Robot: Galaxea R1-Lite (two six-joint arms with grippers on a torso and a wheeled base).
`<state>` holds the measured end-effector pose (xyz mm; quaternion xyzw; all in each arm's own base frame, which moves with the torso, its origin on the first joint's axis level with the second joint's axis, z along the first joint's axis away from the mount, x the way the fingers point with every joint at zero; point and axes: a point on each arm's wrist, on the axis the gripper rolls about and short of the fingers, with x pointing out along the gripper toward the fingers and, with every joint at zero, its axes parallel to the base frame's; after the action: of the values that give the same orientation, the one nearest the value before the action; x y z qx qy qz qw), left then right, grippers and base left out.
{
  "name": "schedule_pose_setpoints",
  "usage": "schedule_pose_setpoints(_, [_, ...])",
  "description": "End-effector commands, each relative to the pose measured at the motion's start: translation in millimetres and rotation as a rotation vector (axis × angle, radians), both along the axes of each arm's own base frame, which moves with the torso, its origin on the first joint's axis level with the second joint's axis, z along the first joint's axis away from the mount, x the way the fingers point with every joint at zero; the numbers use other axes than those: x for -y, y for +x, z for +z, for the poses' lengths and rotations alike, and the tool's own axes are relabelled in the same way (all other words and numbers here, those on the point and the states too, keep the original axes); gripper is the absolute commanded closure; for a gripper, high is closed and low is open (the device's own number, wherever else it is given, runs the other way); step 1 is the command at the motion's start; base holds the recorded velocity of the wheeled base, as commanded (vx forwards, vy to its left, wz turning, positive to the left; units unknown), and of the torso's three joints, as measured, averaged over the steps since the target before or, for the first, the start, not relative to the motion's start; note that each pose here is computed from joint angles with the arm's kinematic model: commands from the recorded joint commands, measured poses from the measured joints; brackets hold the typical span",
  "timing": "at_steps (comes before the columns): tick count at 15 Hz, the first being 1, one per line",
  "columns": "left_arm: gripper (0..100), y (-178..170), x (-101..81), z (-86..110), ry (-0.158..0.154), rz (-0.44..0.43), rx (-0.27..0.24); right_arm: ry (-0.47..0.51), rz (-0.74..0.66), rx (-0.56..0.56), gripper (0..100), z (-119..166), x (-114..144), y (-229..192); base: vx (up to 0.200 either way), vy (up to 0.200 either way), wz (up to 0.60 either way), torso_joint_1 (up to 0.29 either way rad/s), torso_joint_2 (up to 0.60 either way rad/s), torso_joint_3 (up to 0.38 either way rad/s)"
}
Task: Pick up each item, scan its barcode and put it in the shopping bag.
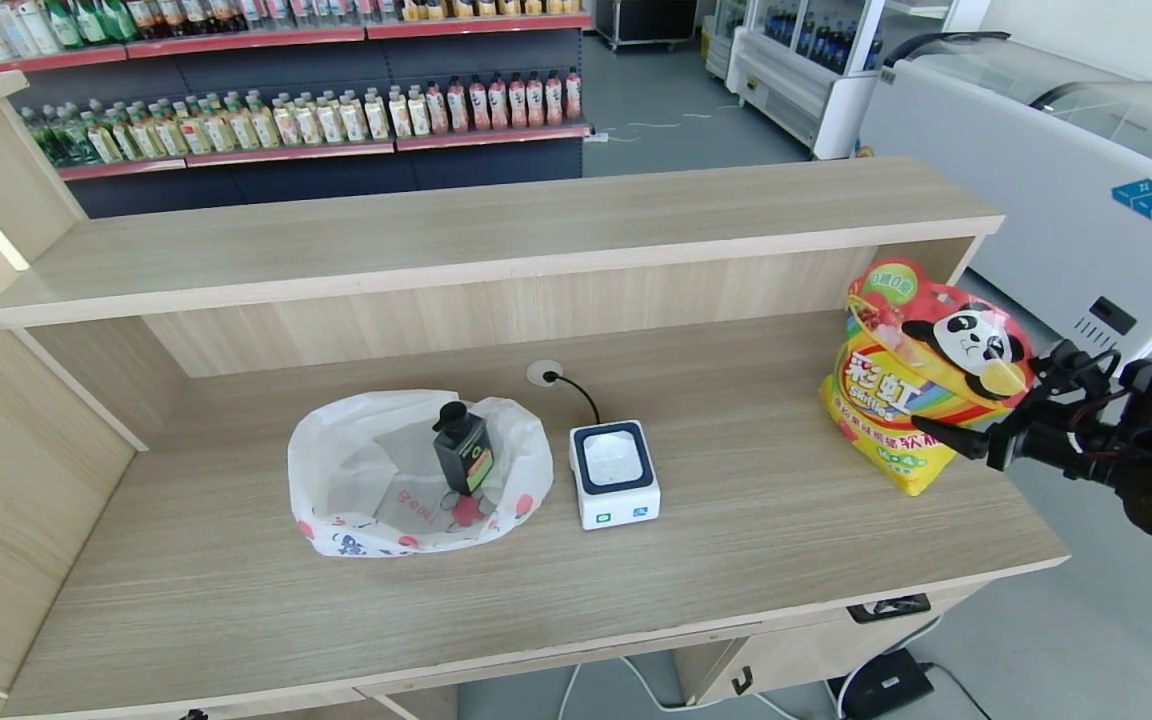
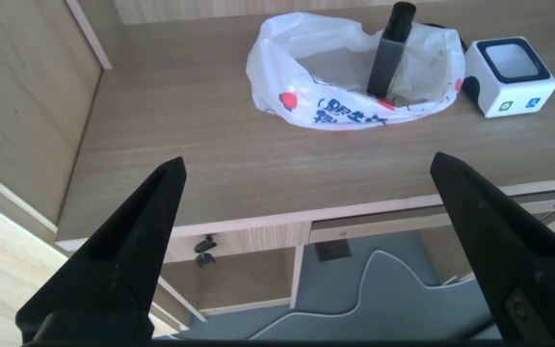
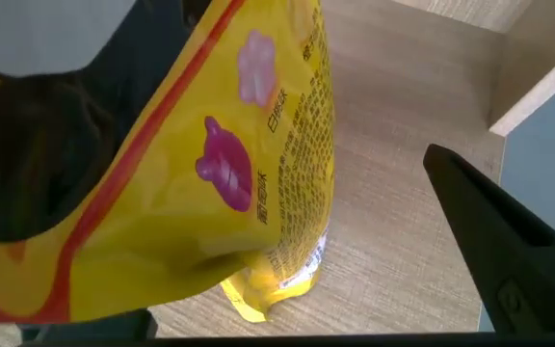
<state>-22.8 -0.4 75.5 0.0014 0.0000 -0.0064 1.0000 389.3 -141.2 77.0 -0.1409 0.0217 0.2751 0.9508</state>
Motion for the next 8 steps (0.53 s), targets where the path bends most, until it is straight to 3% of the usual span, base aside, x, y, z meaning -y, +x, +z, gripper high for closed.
schedule_pose_setpoints(1, [0, 0.0, 0.0, -0.2, 0.000, -0.001, -0.002, 0.004, 0.005, -0.010, 100, -5.6, -1.5, 1.8, 0.000, 0.000, 0.00, 0.000, 0.00, 0.000])
schedule_pose_setpoints(8, [0, 0.0, 0.0, 0.0, 0.000, 0.000, 0.000, -0.005, 0.013, 0.012, 100, -6.2, -3.2, 6.1, 0.000, 0.000, 0.00, 0.000, 0.00, 0.000])
